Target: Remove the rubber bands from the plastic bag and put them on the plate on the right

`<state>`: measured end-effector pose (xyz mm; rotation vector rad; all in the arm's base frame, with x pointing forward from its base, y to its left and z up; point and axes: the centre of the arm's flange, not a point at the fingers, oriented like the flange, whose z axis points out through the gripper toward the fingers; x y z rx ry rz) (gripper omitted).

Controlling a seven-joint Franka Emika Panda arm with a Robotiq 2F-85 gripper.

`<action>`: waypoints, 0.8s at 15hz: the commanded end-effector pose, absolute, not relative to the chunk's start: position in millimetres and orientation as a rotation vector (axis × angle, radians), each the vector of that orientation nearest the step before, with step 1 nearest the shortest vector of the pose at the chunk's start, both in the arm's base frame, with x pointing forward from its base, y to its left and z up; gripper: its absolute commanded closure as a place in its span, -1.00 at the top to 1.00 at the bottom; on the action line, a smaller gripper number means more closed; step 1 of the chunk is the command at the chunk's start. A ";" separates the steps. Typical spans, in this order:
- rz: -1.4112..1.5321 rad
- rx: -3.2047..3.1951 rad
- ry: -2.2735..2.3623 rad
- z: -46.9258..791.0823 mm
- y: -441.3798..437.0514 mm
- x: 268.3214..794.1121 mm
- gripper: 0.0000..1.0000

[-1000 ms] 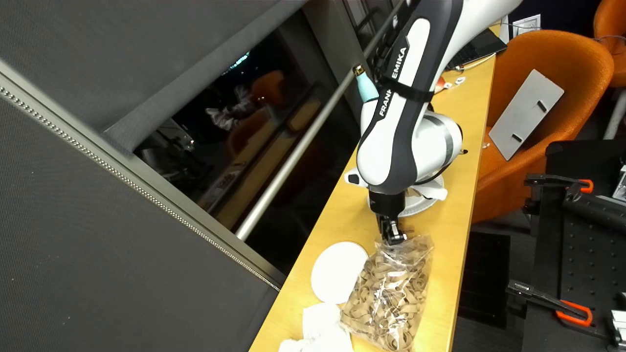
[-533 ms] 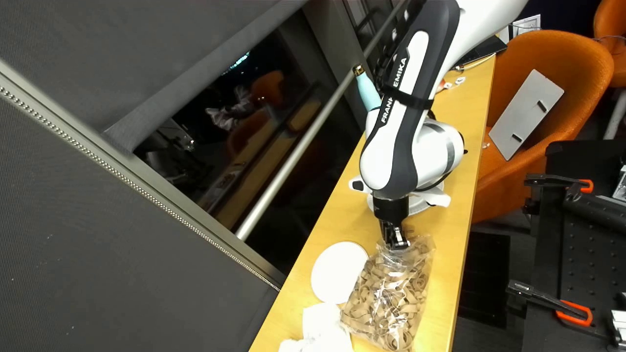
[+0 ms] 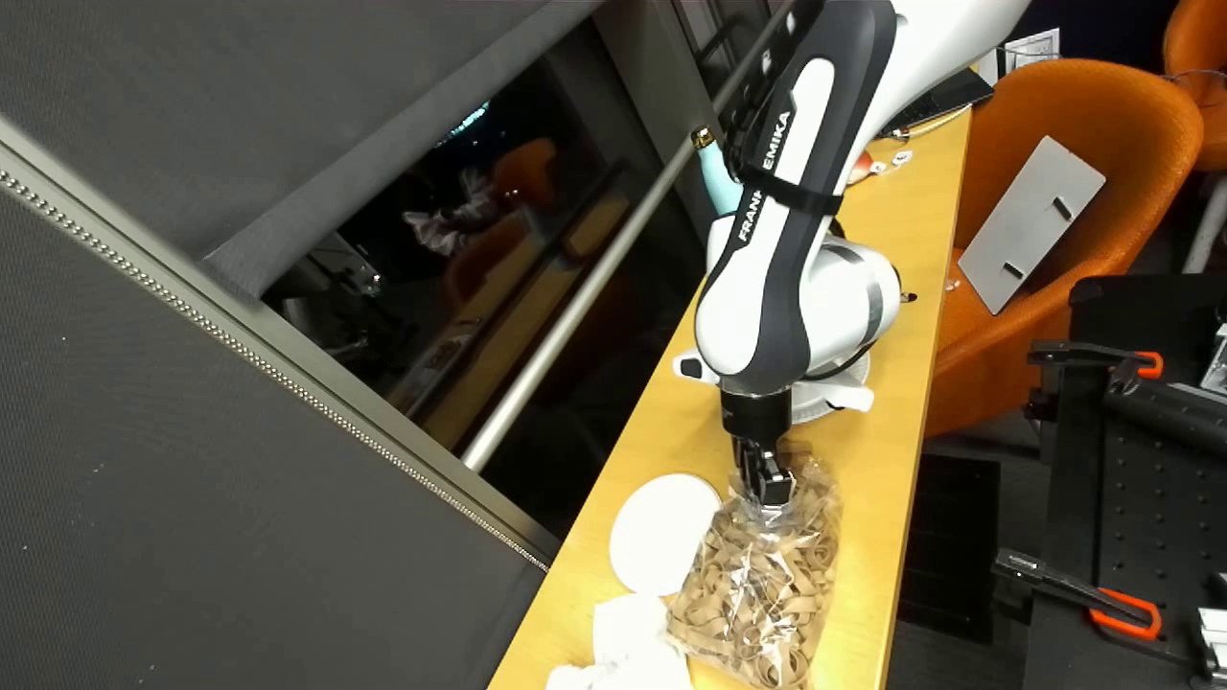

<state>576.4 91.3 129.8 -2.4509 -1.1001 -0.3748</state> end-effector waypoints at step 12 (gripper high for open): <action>-0.305 -2.389 -1.055 109.0 91.5 582.6 0.17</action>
